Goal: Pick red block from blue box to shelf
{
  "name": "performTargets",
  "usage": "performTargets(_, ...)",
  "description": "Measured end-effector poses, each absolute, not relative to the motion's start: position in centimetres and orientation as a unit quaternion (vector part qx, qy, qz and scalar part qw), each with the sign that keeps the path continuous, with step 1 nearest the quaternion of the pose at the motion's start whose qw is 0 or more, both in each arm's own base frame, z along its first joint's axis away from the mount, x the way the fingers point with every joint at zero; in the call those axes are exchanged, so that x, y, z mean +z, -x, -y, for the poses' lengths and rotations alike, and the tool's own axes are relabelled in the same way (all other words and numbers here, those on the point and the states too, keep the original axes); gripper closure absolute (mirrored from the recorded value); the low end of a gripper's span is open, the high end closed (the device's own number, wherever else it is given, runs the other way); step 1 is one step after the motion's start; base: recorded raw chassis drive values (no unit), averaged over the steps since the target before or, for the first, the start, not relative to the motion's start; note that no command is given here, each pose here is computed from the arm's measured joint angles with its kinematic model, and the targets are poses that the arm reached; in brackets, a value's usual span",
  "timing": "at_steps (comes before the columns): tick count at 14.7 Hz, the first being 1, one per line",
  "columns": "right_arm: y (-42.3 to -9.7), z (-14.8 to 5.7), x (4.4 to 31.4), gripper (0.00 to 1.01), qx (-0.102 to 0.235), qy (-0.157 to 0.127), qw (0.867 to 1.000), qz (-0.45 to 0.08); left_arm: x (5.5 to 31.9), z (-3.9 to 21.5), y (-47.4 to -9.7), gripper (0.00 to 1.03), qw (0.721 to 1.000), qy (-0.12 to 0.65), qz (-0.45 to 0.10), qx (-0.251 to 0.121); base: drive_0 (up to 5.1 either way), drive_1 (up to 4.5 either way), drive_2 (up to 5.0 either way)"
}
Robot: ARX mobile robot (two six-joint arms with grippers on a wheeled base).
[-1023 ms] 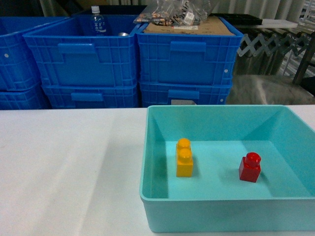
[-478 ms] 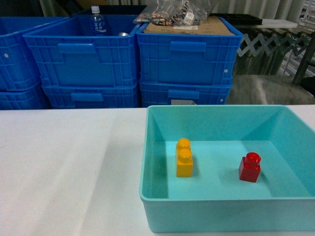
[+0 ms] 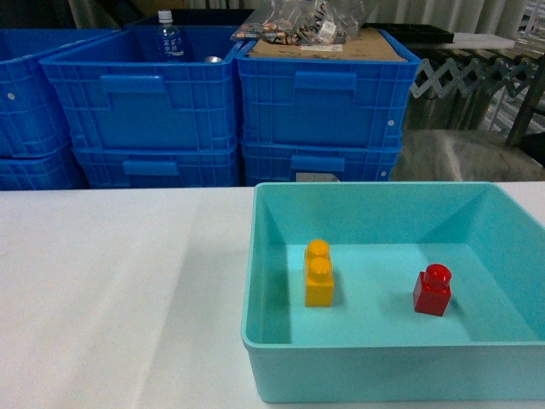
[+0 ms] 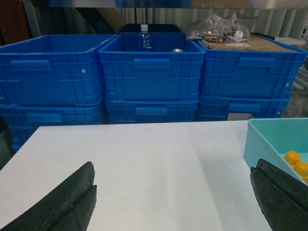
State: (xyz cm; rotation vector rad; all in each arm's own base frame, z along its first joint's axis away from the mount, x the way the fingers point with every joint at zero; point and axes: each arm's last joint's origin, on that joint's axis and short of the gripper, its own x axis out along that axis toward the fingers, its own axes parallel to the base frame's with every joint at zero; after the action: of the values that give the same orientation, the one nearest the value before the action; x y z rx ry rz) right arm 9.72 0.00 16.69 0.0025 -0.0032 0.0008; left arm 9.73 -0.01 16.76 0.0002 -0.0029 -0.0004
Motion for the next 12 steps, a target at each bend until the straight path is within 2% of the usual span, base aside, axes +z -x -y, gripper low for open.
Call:
performTargets(3,-9.7,0.0,16.6,0.03,0.006,0.000,1.000,-0.004,16.8,0.0,-9.7,0.05,1.000,0.000,0.001,0.000,0.0,0.00,0.0)
performTargets(4,-10.0,-0.1,16.3,0.03,0.062,0.020,0.996,-0.055,16.8,0.0,-9.7,0.05,1.000,0.000,0.001,0.000,0.0,0.00,0.0)
performTargets(6,-11.7,-1.1,17.3,0.03,0.119,0.032,0.989,-0.084,16.8,0.0,-9.7,0.05,1.000,0.000,0.001,0.000,0.0,0.00,0.0)
performTargets(7,-13.2,-1.4,18.5,0.03,0.126,0.030,0.987,-0.093,16.8,0.0,-9.7,0.05,1.000,0.000,0.001,0.000,0.0,0.00,0.0)
performTargets(8,-15.0,-1.9,19.4,0.03,0.117,0.026,0.987,-0.111,16.8,0.0,-9.7,0.05,1.000,0.000,0.001,0.000,0.0,0.00,0.0)
performTargets(9,-18.9,-3.6,19.9,0.03,0.114,0.022,0.980,-0.162,16.8,0.0,-9.7,0.05,1.000,0.000,0.002,0.000,0.0,0.00,0.0)
performTargets(10,-22.9,-6.5,20.1,0.03,0.123,0.042,0.967,-0.219,16.8,0.0,-9.7,0.05,1.000,0.000,0.001,0.000,0.0,0.00,0.0)
performTargets(12,-25.5,-8.2,19.4,0.03,0.123,0.052,0.954,-0.268,16.8,0.0,-9.7,0.05,1.000,0.000,0.001,0.000,0.0,0.00,0.0)
